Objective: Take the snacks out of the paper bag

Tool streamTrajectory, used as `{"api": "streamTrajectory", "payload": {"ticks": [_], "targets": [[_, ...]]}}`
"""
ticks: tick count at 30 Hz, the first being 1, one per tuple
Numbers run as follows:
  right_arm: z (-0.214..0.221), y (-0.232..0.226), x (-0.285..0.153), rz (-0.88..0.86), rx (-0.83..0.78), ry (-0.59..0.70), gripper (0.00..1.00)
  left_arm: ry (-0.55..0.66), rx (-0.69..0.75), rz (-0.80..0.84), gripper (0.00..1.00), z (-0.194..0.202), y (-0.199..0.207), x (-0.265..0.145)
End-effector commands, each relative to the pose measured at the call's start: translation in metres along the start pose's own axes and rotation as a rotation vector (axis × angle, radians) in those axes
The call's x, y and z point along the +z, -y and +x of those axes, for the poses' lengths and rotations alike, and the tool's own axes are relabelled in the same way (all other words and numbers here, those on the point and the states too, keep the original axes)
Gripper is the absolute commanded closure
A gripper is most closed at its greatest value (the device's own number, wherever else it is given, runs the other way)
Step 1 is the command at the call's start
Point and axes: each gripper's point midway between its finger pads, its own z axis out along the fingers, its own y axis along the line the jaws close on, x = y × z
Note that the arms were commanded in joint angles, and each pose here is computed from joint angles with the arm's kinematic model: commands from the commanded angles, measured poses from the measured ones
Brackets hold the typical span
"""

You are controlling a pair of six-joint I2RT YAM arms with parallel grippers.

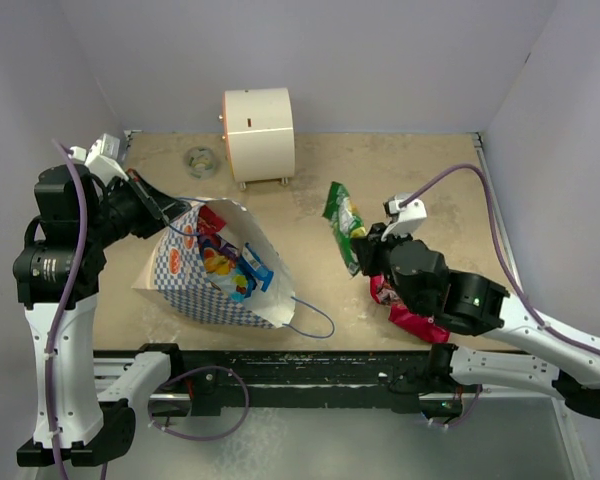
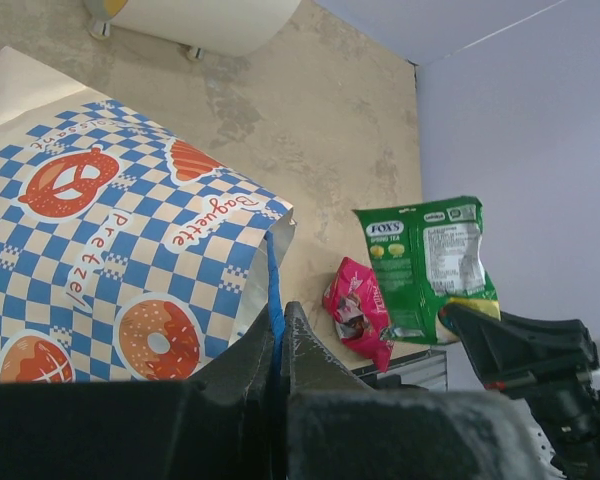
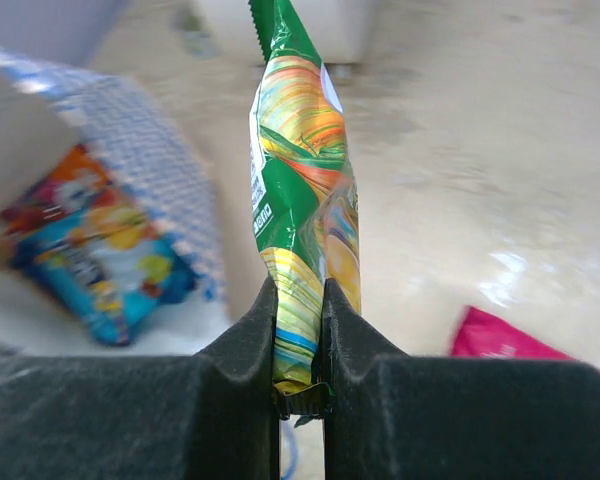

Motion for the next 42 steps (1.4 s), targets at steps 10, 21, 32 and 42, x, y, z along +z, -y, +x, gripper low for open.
{"api": "streamTrajectory", "payload": {"ticks": [10,21,32,42], "targets": [[-0.001,0.128,0.002,0.531,0.281,-0.039,1.0,0.033,0.029,0.048,1.0,-0.007,0.011,-0.003],[0.091,0.155,-0.06,0.644,0.753,-0.088,1.0,0.014,0.022,0.061,1.0,-0.003,0.013,-0.003],[0.193,0.177,-0.037,0.827,0.914,-0.148,0.99,0.002,0.021,0.088,1.0,0.0,0.019,-0.008],[0.22,0.173,-0.056,1.049,0.921,-0.333,0.85,0.017,0.012,0.108,1.0,0.007,0.022,-0.019]]}}
